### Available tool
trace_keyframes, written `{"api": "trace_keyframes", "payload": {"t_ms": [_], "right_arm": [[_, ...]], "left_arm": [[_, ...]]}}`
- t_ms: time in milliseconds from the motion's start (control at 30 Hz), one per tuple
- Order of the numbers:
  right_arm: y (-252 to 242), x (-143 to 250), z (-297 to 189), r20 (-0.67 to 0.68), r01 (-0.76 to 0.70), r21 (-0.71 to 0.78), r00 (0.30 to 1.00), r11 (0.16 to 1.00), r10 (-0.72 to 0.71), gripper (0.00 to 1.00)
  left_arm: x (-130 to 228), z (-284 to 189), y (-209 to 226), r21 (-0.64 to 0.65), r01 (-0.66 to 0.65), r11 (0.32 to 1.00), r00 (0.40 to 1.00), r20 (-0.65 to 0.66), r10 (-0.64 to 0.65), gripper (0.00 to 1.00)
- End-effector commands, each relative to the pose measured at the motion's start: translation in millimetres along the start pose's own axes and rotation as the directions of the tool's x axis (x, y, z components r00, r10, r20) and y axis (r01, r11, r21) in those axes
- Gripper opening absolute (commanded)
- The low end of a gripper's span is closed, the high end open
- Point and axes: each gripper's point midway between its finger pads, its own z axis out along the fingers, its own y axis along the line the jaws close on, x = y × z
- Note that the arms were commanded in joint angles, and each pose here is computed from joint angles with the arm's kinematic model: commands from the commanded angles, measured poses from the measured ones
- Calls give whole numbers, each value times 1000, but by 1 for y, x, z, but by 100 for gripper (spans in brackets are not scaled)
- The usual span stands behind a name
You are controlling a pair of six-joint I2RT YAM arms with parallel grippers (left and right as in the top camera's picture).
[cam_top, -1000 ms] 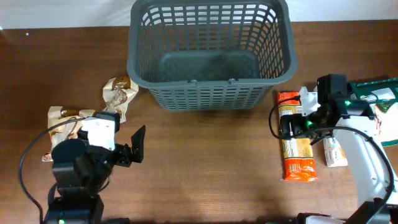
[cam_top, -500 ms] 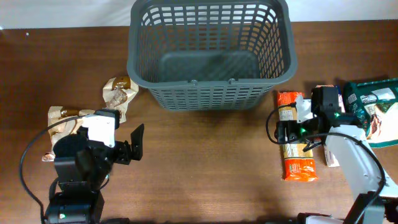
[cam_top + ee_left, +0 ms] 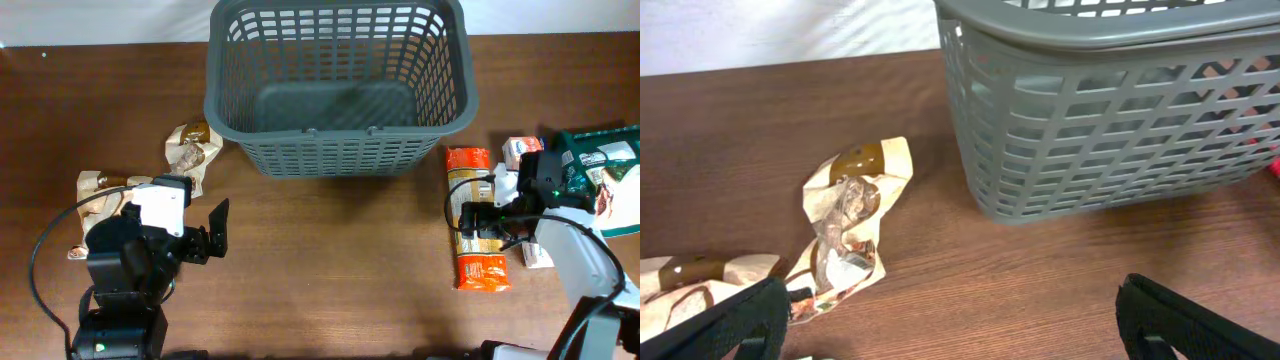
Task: Pack container
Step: 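Lower the right gripper and grasp the spaghetti pack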
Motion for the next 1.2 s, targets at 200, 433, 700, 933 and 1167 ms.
{"api": "trace_keyframes", "payload": {"t_ms": [200, 433, 700, 933, 1167], "right_arm": [[9, 18, 28, -95, -15, -71, 995, 997, 8, 99], [12, 32, 48, -178, -35, -100, 984, 994, 17, 99], [14, 36, 58, -202, -44, -120, 979, 992, 19, 74], [13, 33, 58, -193, -41, -116, 981, 992, 19, 31], [21, 38, 56, -212, -56, -160, 977, 986, 22, 4]], "left_arm": [[-2, 1, 3, -14, -20, 1000, 1000, 0, 20, 99], [3, 9, 4, -10, -13, 1000, 999, -36, 13, 99], [9, 18, 5, -6, -5, 1000, 997, -73, 5, 99], [4, 20, 6, -8, -9, 1000, 999, -53, 9, 99], [3, 20, 6, -8, -10, 1000, 999, -50, 9, 99]]}}
